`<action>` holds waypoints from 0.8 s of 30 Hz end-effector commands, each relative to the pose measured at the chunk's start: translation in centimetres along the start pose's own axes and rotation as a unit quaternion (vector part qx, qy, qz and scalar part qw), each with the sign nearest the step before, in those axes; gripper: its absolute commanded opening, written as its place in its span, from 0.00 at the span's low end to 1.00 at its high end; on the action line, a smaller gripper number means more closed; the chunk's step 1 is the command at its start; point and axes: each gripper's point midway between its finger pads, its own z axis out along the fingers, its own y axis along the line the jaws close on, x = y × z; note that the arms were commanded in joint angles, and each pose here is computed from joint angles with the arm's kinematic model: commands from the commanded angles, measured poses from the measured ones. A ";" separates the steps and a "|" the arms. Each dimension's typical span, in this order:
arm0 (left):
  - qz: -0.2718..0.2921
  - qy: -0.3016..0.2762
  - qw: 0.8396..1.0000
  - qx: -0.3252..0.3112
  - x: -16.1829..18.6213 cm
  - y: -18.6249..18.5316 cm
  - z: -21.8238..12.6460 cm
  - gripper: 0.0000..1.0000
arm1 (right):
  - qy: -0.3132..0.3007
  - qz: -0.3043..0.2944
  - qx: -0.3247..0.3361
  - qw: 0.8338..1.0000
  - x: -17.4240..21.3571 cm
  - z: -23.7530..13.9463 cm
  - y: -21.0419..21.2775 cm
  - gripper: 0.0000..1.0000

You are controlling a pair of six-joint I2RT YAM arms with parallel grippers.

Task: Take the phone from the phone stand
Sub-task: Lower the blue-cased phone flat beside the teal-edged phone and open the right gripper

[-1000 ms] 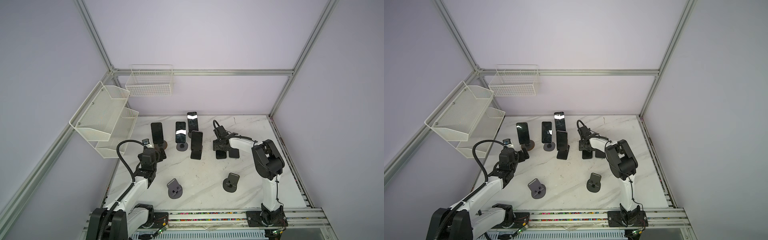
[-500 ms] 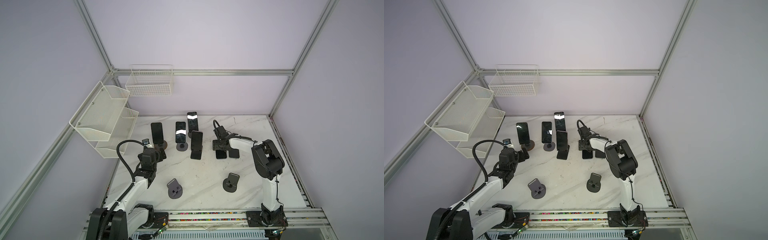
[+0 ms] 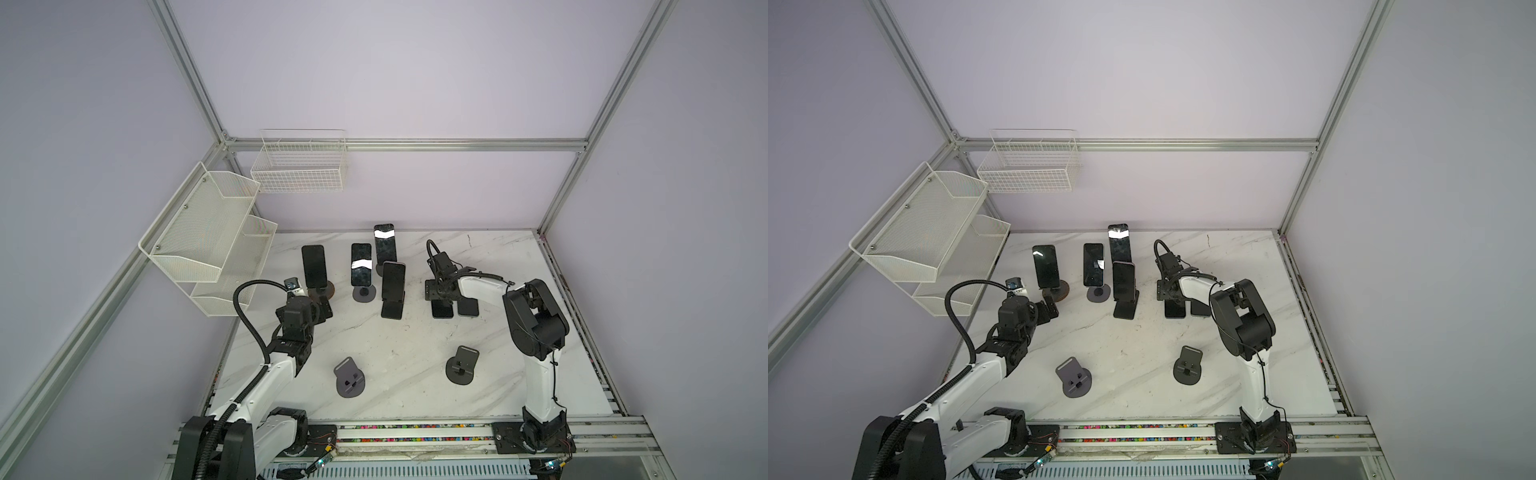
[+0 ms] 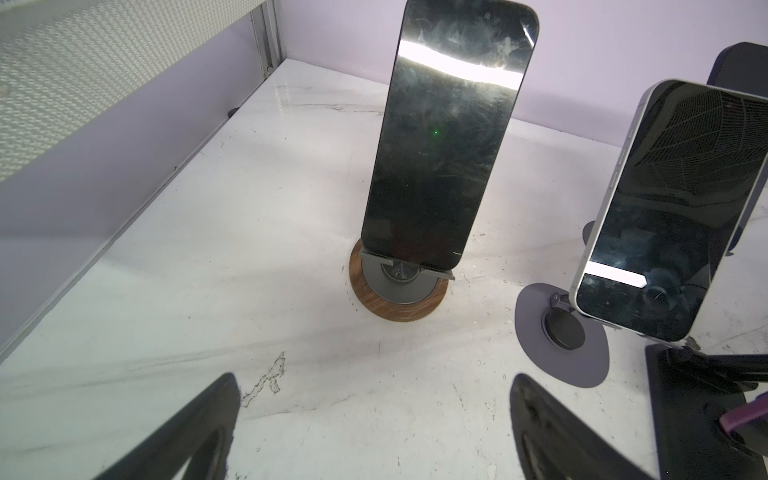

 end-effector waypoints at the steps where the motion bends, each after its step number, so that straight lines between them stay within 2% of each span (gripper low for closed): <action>1: -0.012 -0.017 1.000 0.001 -0.8 -0.1 -0.3 1.00 | 0.096 -0.020 0.045 0.994 6.1 2.3 -2.7 0.81; 12: -0.012 -0.017 1.000 0.000 -0.8 -0.1 -0.3 1.00 | 0.077 -0.010 0.070 0.994 5.2 1.8 -3.7 0.80; 24: -0.013 -0.017 1.000 0.001 -0.9 -0.1 -0.3 0.99 | 0.066 0.008 0.068 0.995 4.1 1.2 -4.6 0.80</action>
